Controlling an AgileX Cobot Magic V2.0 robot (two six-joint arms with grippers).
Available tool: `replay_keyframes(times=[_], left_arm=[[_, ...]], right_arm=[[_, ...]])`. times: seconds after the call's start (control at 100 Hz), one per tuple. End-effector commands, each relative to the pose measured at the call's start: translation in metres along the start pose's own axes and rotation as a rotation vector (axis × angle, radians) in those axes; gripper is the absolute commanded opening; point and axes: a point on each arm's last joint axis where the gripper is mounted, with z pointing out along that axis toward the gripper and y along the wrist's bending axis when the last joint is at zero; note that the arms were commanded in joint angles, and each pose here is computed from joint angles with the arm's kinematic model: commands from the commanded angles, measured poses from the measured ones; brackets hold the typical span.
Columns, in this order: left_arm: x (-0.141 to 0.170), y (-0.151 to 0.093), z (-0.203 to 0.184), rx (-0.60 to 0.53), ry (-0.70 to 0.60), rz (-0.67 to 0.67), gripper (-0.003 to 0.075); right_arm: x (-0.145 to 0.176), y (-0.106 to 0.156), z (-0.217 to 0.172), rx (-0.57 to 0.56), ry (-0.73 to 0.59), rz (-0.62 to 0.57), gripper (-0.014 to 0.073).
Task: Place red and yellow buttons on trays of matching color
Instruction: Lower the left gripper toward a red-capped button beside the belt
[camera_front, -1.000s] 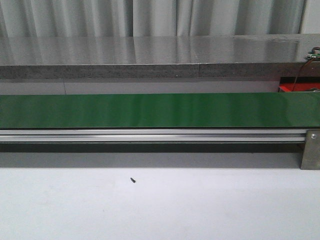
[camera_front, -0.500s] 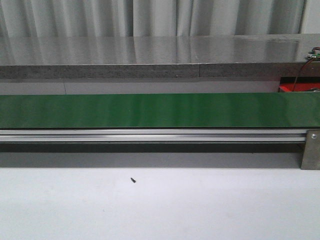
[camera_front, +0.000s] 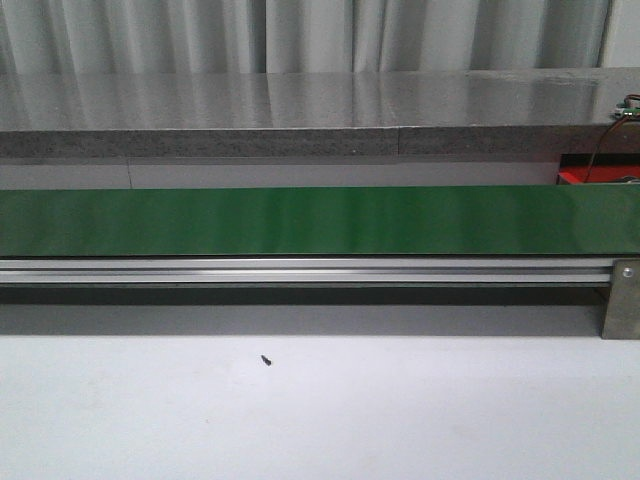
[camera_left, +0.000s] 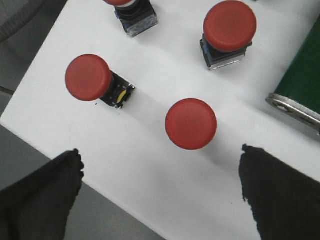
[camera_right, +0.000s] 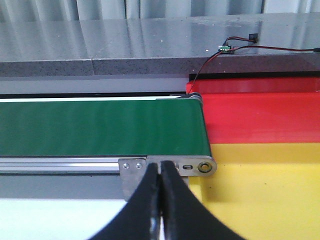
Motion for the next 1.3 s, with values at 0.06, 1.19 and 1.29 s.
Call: replay_keyframes(times=[0.06,1.19,1.29], left_arm=[[-0.016,0.0,-0.001,0.007,-0.096,-0.01,0.0619],[-0.021,-0.026,0.068,0.083,-0.024,-0.013,0.0619],[-0.02,-0.027,0.073,0.088,-0.009,-0.019,0.0619]], right_arm=[[-0.015,0.002,-0.003,-0.014,-0.12,-0.011,-0.0068],[-0.015,0.002,-0.003,-0.014,-0.12,-0.011,-0.0068],[-0.015,0.002,-0.003,-0.014,-0.12,-0.011,-0.0068]])
